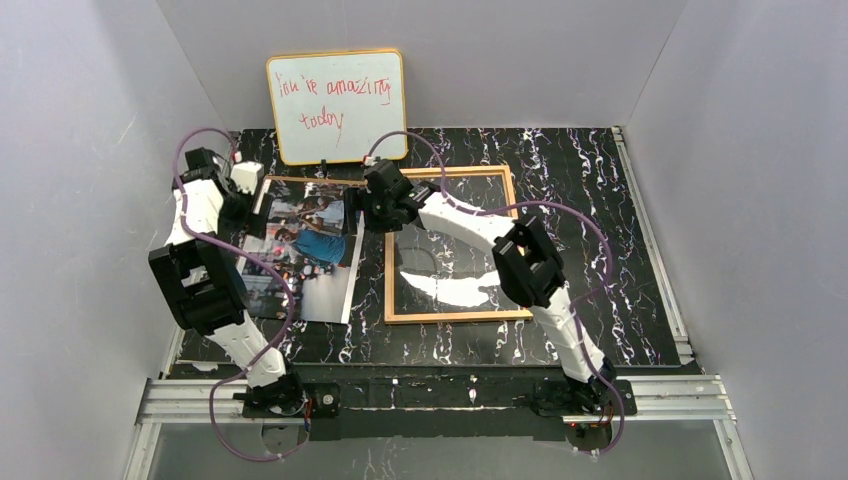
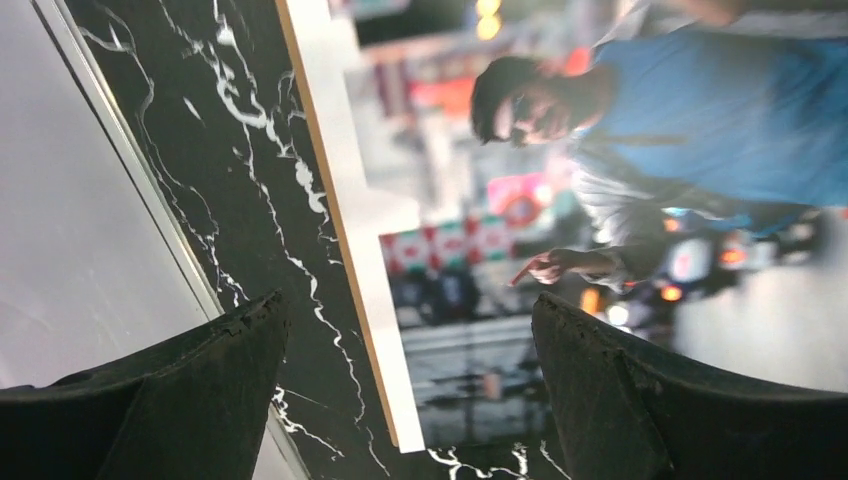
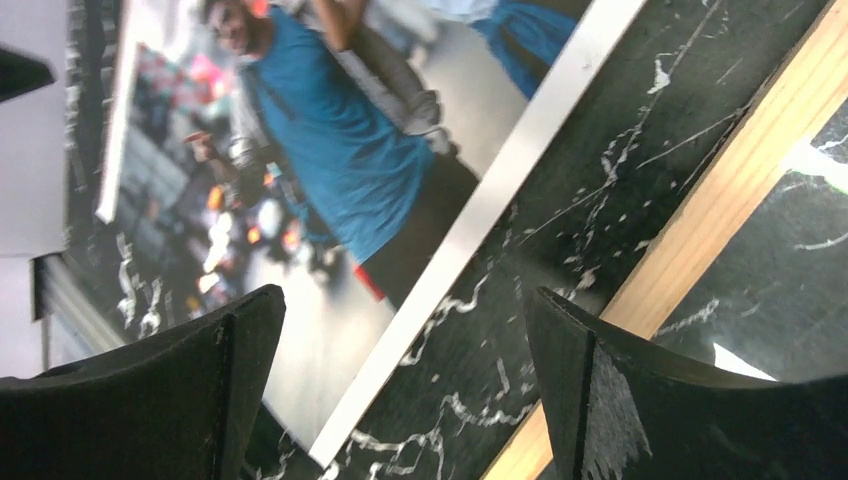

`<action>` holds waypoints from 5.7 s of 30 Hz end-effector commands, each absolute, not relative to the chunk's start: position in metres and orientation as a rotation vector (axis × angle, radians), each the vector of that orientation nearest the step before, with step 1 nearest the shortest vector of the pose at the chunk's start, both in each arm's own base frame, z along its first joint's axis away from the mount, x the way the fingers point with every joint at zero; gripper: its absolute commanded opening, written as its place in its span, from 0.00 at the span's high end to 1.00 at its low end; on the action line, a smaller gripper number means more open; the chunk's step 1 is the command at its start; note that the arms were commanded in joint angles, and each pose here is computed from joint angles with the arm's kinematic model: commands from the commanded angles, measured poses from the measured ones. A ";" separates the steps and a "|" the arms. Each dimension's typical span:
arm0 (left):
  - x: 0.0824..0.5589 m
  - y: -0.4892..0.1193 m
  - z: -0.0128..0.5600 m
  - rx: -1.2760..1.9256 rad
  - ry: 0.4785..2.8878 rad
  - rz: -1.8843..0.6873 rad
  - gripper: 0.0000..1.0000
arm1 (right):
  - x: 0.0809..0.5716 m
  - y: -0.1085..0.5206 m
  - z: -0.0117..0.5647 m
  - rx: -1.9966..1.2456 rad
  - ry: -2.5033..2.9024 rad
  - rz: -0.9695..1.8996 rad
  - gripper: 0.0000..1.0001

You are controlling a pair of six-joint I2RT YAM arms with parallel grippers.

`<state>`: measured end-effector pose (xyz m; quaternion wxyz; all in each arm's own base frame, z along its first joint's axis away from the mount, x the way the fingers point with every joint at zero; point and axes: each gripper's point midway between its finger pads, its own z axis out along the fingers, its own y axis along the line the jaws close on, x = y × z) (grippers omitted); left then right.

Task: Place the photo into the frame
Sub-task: Pick up the photo at the center of the board, then turn over the photo from the photo frame.

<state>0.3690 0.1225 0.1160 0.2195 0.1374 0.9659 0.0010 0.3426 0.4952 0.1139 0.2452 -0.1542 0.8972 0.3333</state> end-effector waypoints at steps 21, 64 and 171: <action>0.309 0.135 0.005 0.523 2.874 0.094 0.17 | 0.426 0.506 0.034 -0.158 2.421 0.792 0.23; 0.306 0.130 0.000 0.587 2.884 0.103 0.17 | 0.415 0.533 0.135 -0.292 2.139 0.929 0.84; 0.307 0.120 0.154 0.433 2.638 -0.016 0.02 | 0.406 0.347 0.157 0.290 2.437 0.566 0.99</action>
